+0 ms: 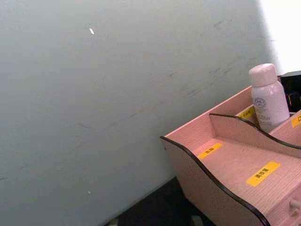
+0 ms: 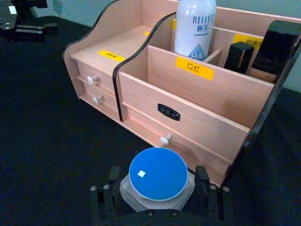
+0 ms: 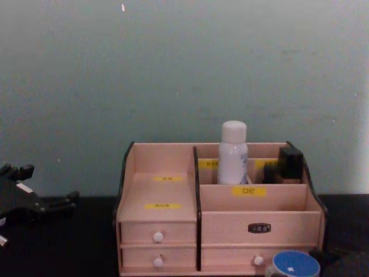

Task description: Pick up the facial cleanser and watermelon frost from the table and place them into the tiered storage box.

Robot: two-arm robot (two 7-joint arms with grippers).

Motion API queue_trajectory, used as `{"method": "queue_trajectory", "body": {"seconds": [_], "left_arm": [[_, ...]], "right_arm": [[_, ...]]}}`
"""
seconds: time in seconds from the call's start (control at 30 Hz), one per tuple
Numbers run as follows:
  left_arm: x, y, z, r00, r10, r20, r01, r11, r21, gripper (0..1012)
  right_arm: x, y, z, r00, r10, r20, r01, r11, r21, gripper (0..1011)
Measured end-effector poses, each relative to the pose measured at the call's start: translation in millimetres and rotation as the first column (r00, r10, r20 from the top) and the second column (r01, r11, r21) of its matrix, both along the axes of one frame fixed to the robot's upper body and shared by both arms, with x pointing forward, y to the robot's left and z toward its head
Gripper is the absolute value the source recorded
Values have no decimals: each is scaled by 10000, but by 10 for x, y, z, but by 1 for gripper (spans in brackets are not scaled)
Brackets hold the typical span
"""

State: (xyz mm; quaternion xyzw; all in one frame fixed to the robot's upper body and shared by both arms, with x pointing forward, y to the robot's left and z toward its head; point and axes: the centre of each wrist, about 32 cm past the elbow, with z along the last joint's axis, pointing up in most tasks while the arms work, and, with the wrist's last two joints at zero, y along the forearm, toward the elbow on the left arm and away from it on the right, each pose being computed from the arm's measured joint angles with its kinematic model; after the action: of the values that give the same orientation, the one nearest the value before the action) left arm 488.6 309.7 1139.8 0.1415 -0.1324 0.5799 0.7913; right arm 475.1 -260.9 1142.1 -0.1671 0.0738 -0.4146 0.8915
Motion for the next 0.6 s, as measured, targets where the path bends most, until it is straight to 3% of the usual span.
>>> {"method": "queue_trajectory", "body": {"seconds": [0.6], "left_arm": [[0, 0, 0, 10000, 0, 1, 0, 10000, 0, 1001]], "right_arm": [[13, 6, -2, 10000, -7, 40, 7, 10000, -19, 969]]}}
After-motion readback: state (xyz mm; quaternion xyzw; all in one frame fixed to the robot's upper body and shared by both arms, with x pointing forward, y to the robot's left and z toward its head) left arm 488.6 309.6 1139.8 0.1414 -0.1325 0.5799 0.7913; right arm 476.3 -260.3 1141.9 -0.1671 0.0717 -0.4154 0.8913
